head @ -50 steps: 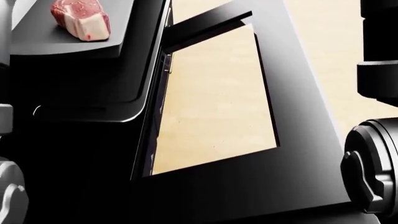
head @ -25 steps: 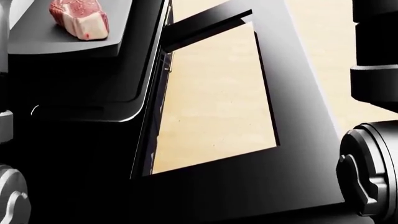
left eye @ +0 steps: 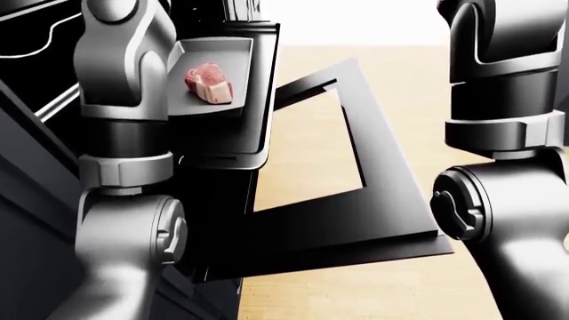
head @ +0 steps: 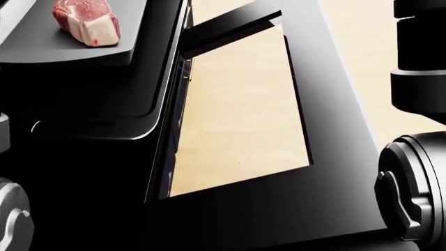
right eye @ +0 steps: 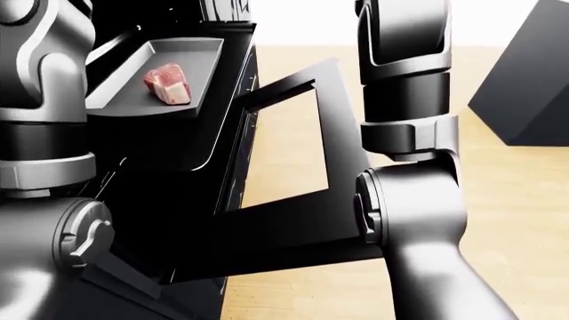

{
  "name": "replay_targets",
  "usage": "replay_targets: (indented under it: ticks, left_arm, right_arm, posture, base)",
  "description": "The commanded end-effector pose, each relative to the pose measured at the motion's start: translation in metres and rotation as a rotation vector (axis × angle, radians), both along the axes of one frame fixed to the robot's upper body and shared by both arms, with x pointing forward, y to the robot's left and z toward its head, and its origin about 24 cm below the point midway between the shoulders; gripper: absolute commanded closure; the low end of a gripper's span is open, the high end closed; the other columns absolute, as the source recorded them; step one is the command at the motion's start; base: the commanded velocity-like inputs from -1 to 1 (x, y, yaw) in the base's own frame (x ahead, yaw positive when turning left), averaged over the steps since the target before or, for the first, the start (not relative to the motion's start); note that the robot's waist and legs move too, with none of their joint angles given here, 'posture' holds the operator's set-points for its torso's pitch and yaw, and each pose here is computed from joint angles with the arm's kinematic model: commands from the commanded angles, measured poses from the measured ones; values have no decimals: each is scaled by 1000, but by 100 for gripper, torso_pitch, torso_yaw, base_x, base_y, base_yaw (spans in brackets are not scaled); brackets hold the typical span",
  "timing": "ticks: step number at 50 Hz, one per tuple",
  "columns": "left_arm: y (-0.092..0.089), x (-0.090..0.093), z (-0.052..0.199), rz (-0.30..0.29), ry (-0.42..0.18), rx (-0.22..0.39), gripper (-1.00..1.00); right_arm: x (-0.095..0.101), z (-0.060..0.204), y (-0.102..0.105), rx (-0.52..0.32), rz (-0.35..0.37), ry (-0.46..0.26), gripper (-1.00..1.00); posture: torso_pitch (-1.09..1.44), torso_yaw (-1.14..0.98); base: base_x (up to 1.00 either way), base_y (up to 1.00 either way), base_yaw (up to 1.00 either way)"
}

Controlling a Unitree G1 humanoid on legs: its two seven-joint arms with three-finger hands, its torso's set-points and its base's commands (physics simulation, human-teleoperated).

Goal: Place the steak on the top rack of the oven.

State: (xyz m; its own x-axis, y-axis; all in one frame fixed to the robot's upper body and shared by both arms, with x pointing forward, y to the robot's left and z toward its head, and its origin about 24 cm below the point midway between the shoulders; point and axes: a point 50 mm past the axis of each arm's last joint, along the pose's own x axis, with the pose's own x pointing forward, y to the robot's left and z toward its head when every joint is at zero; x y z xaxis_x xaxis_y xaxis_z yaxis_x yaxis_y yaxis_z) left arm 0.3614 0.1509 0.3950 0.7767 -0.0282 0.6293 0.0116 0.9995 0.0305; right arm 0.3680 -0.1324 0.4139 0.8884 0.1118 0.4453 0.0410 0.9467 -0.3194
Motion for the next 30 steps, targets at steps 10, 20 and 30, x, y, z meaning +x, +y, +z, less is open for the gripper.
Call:
replay_targets:
  ticks: [10,20,30]
  left_arm:
    - [3,-15,19,-8,-113,-22,-100]
    - [1,-18,27,-20,-148,-40,-100]
    - [0,-20,29,-26,-172,-49,-100]
  right_arm:
    - [-18,20,3,-13,17,-154,-100]
    - [-23,30,4,-35,22,-210,-100]
    - [-28,35,6,-40,35,-249,-100]
  posture:
    - [0,0]
    - [0,0]
    - [0,0]
  base:
    - [0,0,0]
    - [0,0,0]
    - [0,0,0]
